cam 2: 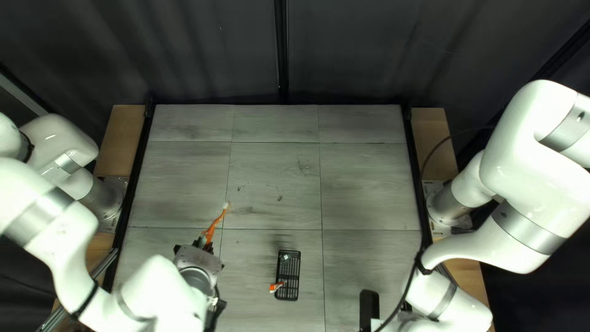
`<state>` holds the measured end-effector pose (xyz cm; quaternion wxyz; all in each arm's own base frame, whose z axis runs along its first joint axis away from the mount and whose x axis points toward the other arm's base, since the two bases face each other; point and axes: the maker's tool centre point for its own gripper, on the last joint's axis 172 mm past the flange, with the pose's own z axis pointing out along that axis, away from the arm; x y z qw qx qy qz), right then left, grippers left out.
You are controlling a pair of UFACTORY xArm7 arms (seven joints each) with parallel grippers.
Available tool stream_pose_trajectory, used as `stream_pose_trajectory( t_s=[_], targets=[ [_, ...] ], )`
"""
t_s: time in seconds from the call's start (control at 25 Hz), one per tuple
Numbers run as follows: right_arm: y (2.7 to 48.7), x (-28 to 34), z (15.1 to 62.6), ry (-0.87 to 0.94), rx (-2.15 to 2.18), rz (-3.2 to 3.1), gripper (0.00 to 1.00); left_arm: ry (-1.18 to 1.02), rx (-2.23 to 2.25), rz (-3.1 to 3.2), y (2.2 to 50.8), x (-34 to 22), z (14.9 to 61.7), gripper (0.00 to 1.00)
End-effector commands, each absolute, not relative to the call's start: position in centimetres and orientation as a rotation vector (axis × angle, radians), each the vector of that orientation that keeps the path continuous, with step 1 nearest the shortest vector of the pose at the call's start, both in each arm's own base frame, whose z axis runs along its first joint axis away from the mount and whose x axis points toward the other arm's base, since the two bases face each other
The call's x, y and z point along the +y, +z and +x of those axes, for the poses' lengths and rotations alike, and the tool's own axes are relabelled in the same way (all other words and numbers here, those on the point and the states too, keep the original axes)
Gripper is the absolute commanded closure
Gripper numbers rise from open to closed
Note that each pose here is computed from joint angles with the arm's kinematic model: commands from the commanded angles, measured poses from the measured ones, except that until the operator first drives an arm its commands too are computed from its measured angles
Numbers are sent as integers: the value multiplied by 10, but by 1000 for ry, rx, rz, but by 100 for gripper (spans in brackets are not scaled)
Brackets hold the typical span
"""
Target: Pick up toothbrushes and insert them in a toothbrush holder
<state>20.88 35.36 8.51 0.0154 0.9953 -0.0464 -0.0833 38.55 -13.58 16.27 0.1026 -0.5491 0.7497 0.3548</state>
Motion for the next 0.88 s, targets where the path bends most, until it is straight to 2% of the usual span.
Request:
stream_pose_trajectory(
  t_s=[0.04,0.2,0.4,0.56,0.8,0.88],
  targets=[
    [85,354,209,-259,-144,3097,0,1226,2115,-1599,165,-146,390,100],
    [85,354,209,-259,-144,3097,0,1274,2144,-1494,154,-158,385,100],
    [85,354,209,-259,-144,3097,0,1160,2297,-1279,144,-164,369,100],
    [85,354,209,-259,-144,3097,0,1095,2405,-1126,142,-171,374,100],
    [83,354,208,-247,-124,3091,0,1109,2441,-1021,137,-177,381,100],
    [104,336,221,-228,-127,3080,0,1110,2441,-1007,135,-180,385,100]
  ],
)
